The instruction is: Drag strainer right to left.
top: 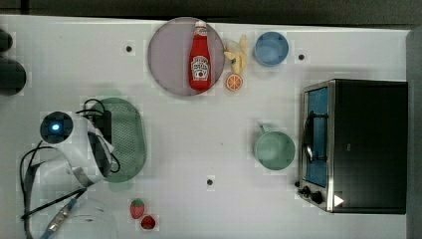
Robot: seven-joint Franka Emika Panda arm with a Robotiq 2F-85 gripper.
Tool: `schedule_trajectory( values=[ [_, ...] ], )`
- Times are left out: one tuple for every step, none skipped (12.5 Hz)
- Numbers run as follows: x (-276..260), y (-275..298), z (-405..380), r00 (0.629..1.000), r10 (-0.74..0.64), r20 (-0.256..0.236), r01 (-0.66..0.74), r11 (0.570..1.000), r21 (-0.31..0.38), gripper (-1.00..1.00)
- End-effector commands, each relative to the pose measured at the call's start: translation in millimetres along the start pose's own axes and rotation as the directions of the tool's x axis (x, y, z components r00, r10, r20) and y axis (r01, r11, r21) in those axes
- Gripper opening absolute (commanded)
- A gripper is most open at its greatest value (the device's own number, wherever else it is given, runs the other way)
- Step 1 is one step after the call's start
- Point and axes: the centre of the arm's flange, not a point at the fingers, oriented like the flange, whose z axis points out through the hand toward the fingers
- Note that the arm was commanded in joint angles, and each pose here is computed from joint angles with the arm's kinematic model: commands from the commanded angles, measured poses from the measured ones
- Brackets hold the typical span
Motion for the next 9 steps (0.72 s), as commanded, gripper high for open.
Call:
schedule_trajectory(
  values=[
    [-33.0,-2.7,0.4,0.994,0.108,0.013,-0.108,0.994,0.034,1.0],
    [-43.1,-2.4,1.6,0.993,0.114,0.019,-0.114,0.993,0.037,1.0],
    [-52.7,-2.0,2.7,0.994,0.108,0.025,-0.109,0.993,0.04,1.0],
    [-61.0,-0.8,4.6,0.994,0.106,0.032,-0.107,0.994,0.037,1.0],
    [-68.8,0.0,6.5,0.994,0.1,0.039,-0.101,0.994,0.039,1.0],
    [-77.4,0.2,7.0,0.995,0.093,0.045,-0.094,0.995,0.041,1.0],
    [-84.0,1.0,8.4,0.994,0.097,0.055,-0.099,0.994,0.036,1.0],
    [-89.3,1.4,9.0,0.994,0.094,0.061,-0.096,0.995,0.04,1.0],
    [-92.2,-0.3,5.0,0.994,0.091,0.066,-0.094,0.994,0.047,1.0]
  ],
)
